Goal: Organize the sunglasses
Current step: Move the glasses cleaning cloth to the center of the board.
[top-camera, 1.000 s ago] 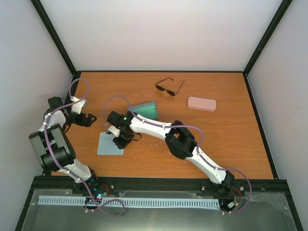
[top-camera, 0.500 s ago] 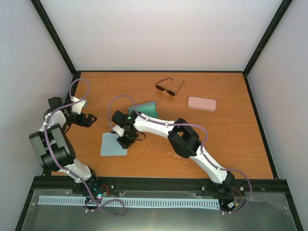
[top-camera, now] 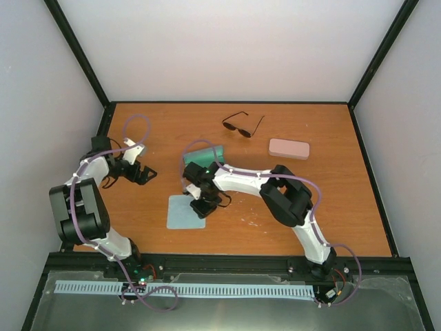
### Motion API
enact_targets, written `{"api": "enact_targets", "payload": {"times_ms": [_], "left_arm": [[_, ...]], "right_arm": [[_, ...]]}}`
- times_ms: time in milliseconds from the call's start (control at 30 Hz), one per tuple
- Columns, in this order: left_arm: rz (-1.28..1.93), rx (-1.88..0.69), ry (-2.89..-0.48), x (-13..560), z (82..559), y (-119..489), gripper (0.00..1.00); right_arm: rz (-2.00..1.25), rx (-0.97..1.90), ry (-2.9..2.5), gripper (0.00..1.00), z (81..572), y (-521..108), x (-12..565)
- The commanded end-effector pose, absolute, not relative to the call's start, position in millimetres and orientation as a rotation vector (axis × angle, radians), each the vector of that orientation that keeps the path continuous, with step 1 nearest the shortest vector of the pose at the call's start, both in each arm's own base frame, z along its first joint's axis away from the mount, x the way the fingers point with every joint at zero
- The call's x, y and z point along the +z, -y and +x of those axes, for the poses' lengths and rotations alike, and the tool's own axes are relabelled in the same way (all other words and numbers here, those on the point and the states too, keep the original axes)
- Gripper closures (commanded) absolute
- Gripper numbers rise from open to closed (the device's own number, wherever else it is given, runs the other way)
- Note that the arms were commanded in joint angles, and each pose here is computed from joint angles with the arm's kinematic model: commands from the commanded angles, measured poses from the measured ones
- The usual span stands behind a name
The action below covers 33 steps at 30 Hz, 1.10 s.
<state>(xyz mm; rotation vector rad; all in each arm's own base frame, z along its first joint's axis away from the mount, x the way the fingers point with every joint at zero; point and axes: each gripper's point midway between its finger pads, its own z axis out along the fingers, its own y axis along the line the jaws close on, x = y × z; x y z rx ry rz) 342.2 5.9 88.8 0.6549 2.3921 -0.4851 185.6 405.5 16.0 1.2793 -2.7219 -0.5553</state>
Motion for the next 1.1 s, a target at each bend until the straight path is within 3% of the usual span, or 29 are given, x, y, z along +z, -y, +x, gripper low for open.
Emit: {"api": "enact_targets", "payload": {"times_ms": [0,267,633,767,933,1067], "left_arm": [[0.739,-0.589,-2.348,98,331,29,0.01],[0.936,-0.61,-2.35,84,320,86,0.05],[1.05,-0.617,-2.392,68,307,140,0.11],[1.014,-0.617,-2.438,63,306,142,0.16],[0.973,-0.571,-2.456,65,308,137,0.18],[0.924,-0.584,-2.462,70,310,138,0.18]], "right_arm": [[1.126,-0.345,2.778,0.94,192,-351,-7],[1.001,-0.304,2.845,0.94,209,-308,-3],[0.932,-0.268,2.855,0.93,197,-283,-5],[0.953,-0.313,2.962,0.71,215,-293,29],[0.937,-0.389,3.192,0.62,260,-305,94],[0.837,-0.342,3.288,0.61,295,-283,95]]}}
